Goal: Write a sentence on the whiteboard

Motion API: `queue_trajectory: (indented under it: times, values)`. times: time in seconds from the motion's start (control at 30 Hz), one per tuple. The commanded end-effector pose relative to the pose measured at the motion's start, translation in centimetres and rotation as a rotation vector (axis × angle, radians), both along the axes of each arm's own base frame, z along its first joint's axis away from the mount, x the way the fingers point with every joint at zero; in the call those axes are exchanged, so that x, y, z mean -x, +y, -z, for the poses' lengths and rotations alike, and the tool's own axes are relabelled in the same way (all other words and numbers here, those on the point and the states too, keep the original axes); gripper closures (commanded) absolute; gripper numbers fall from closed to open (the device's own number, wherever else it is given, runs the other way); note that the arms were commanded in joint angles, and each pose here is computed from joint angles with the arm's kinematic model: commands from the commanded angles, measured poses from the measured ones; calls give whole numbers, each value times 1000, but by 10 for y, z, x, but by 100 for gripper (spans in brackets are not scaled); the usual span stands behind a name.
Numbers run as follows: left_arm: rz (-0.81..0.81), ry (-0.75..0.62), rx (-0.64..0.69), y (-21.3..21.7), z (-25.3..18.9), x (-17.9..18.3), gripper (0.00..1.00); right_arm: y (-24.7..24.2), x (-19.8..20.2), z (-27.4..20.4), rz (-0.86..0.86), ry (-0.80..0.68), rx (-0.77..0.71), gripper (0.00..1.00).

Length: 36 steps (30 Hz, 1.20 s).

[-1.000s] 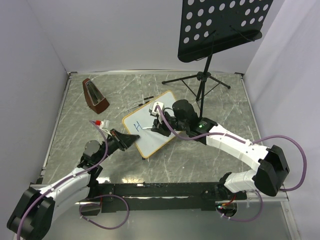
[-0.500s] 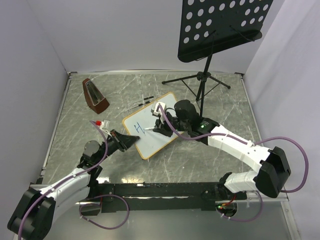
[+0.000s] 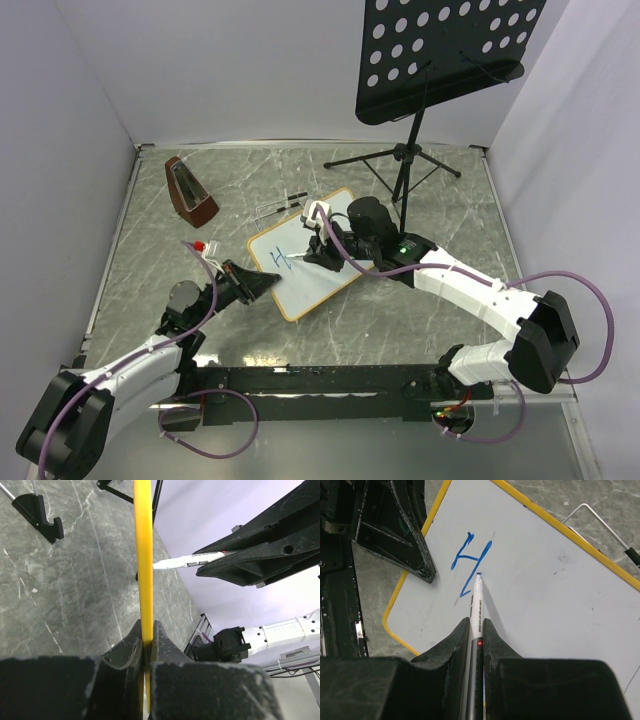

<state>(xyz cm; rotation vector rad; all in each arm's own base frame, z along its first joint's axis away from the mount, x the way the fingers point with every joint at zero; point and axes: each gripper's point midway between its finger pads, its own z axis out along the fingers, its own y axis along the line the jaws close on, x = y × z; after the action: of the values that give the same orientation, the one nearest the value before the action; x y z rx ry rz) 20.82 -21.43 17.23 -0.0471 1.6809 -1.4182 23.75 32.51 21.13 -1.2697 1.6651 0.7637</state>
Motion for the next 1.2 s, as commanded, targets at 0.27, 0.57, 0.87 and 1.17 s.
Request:
queue_trajectory:
  times: [0.27, 0.57, 0.87, 1.17]
  values:
    - [29, -195, 114, -1, -57, 7, 99, -5, -28, -25, 130, -55, -55, 100]
    - [-5, -197, 127, 3, -62, 4, 99, -9, -16, -9, 85, -22, -14, 100]
    - [-23, -198, 132, 6, -63, 1, 99, -11, -6, -3, 45, -2, 2, 100]
    - [-11, -193, 132, 4, -61, 2, 99, -5, 1, -3, 0, 30, -8, 100]
